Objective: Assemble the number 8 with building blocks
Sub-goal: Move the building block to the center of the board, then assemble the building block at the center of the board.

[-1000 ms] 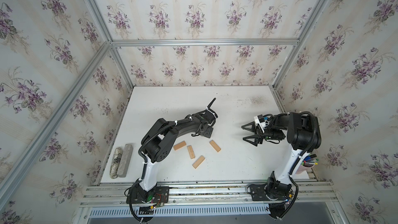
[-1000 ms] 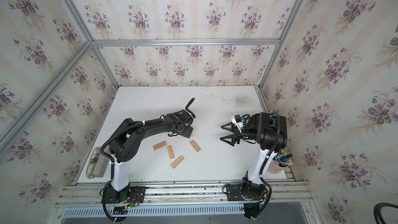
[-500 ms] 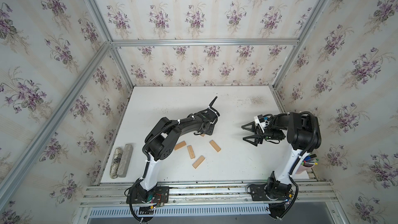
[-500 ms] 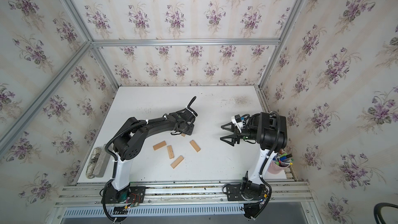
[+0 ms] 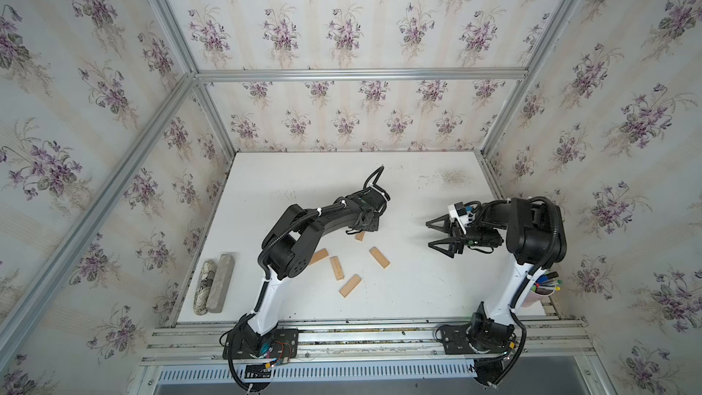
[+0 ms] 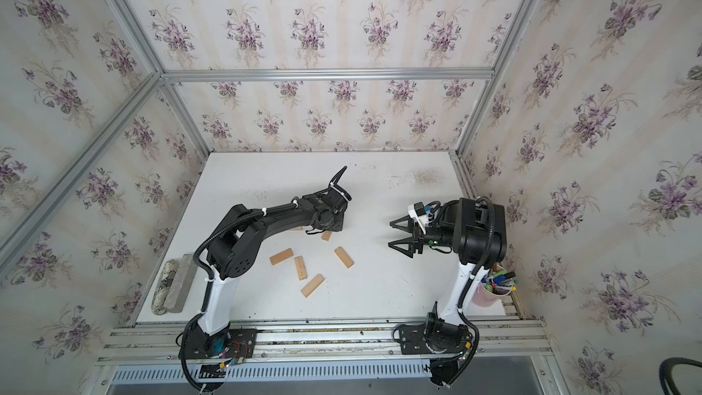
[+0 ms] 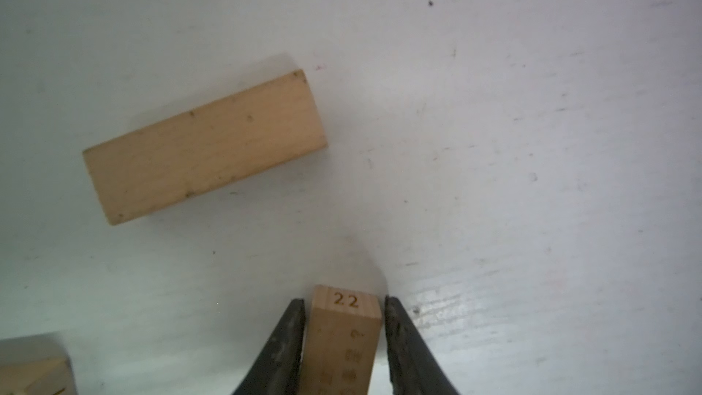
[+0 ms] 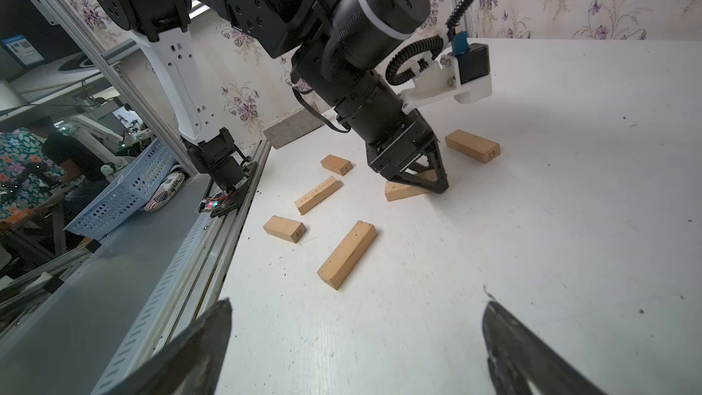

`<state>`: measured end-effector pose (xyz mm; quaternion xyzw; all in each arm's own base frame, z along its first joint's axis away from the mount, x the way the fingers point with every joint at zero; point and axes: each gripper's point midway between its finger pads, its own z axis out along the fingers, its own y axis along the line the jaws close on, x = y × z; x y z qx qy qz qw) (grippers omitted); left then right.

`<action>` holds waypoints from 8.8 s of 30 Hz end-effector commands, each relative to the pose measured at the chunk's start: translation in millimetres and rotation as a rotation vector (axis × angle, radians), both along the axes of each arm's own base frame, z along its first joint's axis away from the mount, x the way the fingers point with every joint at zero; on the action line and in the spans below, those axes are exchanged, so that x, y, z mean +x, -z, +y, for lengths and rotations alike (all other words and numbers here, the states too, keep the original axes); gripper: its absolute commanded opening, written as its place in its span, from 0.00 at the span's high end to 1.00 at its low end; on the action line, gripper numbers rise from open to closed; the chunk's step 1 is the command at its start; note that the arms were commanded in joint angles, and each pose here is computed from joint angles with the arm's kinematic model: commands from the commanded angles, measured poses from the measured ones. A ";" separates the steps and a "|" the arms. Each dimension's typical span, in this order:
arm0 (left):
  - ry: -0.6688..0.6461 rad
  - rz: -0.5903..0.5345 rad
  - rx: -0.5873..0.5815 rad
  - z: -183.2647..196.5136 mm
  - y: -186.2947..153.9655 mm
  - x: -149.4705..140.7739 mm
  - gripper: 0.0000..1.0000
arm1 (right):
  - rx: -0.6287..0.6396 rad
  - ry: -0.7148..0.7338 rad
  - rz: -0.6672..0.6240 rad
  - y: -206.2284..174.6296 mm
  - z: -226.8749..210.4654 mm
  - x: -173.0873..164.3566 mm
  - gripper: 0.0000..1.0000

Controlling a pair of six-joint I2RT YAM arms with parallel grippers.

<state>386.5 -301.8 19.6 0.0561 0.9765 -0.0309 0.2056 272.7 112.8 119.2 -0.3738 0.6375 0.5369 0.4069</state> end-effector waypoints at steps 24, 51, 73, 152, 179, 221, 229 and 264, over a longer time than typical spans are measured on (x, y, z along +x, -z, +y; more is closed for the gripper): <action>-0.063 0.112 0.054 15.8 14.7 -30.2 0.63 | -0.024 -0.001 -0.378 -5.9 -0.7 1.7 0.00; -0.173 0.038 0.200 74.6 0.3 -25.1 0.23 | -0.024 -0.001 -0.378 -5.8 -0.7 1.8 0.00; 0.525 -0.161 0.527 45.2 -66.1 46.6 0.02 | -0.024 -0.002 -0.378 -5.7 -0.5 1.4 0.00; 1.265 0.067 0.229 4.1 1.9 36.4 0.66 | -0.024 -0.003 -0.378 -5.7 -0.2 1.1 0.00; 1.273 0.140 0.309 1.7 9.4 -1.0 0.73 | -0.024 -0.004 -0.378 -5.5 -0.1 1.1 0.00; 1.310 0.139 0.367 1.2 9.7 -13.9 0.57 | -0.024 -0.003 -0.378 -5.8 -0.2 1.4 0.00; 1.311 0.143 0.394 4.5 14.9 -12.0 0.81 | -0.024 -0.003 -0.379 -5.7 -0.3 1.3 0.00; 1.299 0.127 0.422 14.0 12.7 1.6 0.86 | -0.025 -0.004 -0.379 -5.7 -0.2 1.2 0.00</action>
